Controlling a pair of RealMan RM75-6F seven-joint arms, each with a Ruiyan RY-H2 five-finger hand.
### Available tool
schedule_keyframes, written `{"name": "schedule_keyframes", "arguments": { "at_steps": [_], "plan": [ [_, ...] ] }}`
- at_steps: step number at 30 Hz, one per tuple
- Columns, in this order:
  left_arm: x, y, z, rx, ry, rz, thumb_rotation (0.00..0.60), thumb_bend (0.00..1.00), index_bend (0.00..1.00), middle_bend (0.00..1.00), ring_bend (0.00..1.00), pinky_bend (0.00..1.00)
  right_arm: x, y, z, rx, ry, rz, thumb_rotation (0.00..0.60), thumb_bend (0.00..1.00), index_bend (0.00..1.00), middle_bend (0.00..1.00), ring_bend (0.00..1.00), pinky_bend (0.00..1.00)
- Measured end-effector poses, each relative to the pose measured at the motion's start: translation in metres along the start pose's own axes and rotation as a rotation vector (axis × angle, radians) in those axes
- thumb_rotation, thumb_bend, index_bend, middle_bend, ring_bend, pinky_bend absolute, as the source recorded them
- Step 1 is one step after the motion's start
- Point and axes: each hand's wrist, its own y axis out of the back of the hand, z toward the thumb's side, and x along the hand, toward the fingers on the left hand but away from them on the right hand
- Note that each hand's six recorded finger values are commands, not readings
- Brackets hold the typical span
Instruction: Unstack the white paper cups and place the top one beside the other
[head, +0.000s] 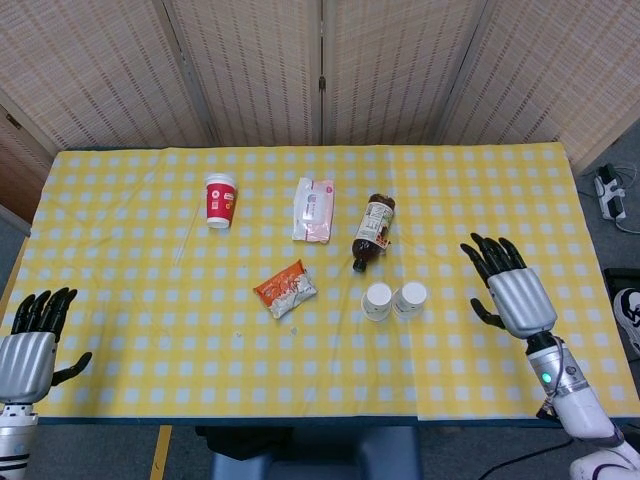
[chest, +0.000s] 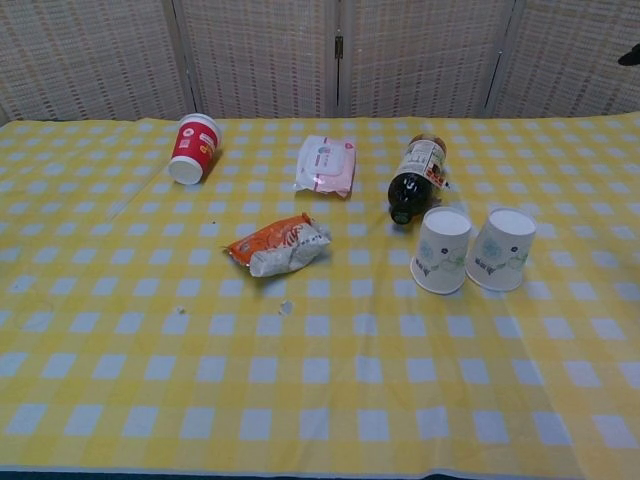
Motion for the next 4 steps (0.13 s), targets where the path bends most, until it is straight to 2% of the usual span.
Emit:
{"name": "schedule_keyframes", "arguments": {
  "at_steps": [4],
  "plan": [
    [-0.002, 0.003, 0.007, 0.001, -0.011, 0.009, 0.6, 0.26, 0.07, 0.11, 0.07, 0.0, 0.027, 0.003, -0.015, 0.0, -0.04, -0.033, 0.6, 0.4, 0.0, 0.0, 0.0, 0.0]
  ]
}}
